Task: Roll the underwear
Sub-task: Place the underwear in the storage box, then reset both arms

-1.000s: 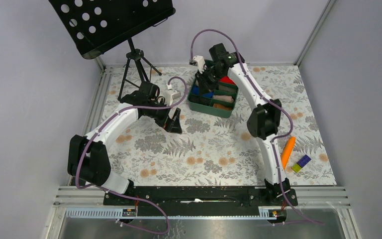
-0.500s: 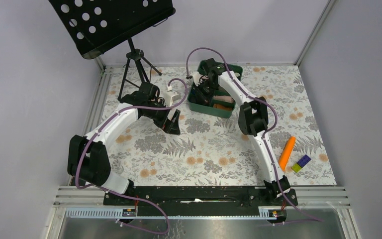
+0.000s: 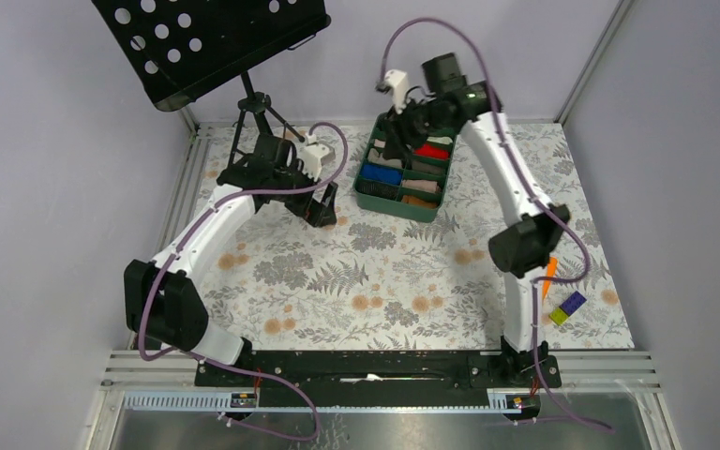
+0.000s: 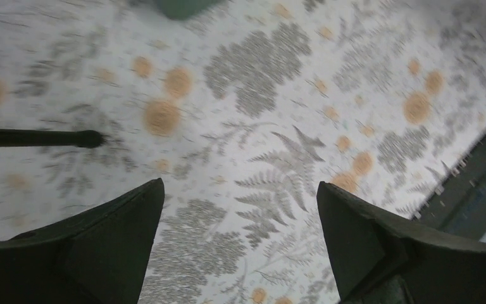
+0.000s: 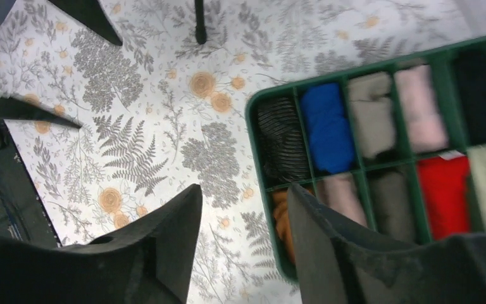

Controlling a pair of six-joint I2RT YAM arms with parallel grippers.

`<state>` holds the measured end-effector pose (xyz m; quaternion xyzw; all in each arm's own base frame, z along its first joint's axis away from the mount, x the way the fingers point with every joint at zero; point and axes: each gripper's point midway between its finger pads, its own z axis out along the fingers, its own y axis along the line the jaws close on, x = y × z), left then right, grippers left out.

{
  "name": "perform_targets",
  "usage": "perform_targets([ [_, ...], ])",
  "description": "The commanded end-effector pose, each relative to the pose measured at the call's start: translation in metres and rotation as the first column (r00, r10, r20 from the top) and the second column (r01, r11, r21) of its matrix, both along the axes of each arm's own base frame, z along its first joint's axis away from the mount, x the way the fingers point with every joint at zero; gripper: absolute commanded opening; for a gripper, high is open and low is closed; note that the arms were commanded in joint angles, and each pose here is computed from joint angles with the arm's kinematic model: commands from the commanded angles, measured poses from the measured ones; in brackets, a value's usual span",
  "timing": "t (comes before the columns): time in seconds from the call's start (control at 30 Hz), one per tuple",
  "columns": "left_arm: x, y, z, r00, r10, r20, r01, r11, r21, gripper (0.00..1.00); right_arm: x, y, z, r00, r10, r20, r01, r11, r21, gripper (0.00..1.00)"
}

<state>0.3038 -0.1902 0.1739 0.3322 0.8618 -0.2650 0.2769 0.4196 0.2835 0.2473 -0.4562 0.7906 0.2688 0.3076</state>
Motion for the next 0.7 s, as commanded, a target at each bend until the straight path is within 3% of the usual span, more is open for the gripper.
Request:
perform_targets([
  [0.0,0.060,0.031,0.057,0.916,0.270,0.297,-0.287,0.958,0.013,0.99,-0.001,-0.050,0.051,0.989,-0.115,0.088,0.112,0.993,0.034,0.68],
  [0.1,0.072,0.046,0.100,0.785,0.427,0.449,-0.416,0.900,-0.128,0.99,0.008,-0.085,0.072,0.956,-0.262,0.134,0.254,0.964,0.073,0.98],
  [0.17,0.072,0.046,0.119,0.720,0.494,0.487,-0.430,0.869,-0.246,0.99,0.015,-0.114,0.058,0.903,-0.412,0.120,0.409,0.911,0.049,1.00],
  [0.23,0.067,0.039,0.109,0.741,0.505,0.442,-0.421,0.863,-0.279,0.99,0.022,-0.142,0.048,0.791,-0.594,0.148,0.596,0.802,0.035,1.00],
  [0.3,0.060,0.028,0.091,0.805,0.460,0.374,-0.389,0.886,-0.252,0.99,0.021,-0.166,0.036,0.687,-0.706,0.173,0.716,0.698,0.008,1.00],
  [0.47,0.046,0.023,0.087,0.833,0.431,0.347,-0.356,0.897,-0.262,0.99,0.004,-0.178,0.042,0.652,-0.733,0.195,0.745,0.667,0.019,1.00],
  [0.67,0.054,0.033,0.110,0.798,0.421,0.433,-0.355,0.907,-0.227,0.99,0.006,-0.207,0.107,0.492,-0.799,0.346,0.812,0.565,0.148,1.00],
])
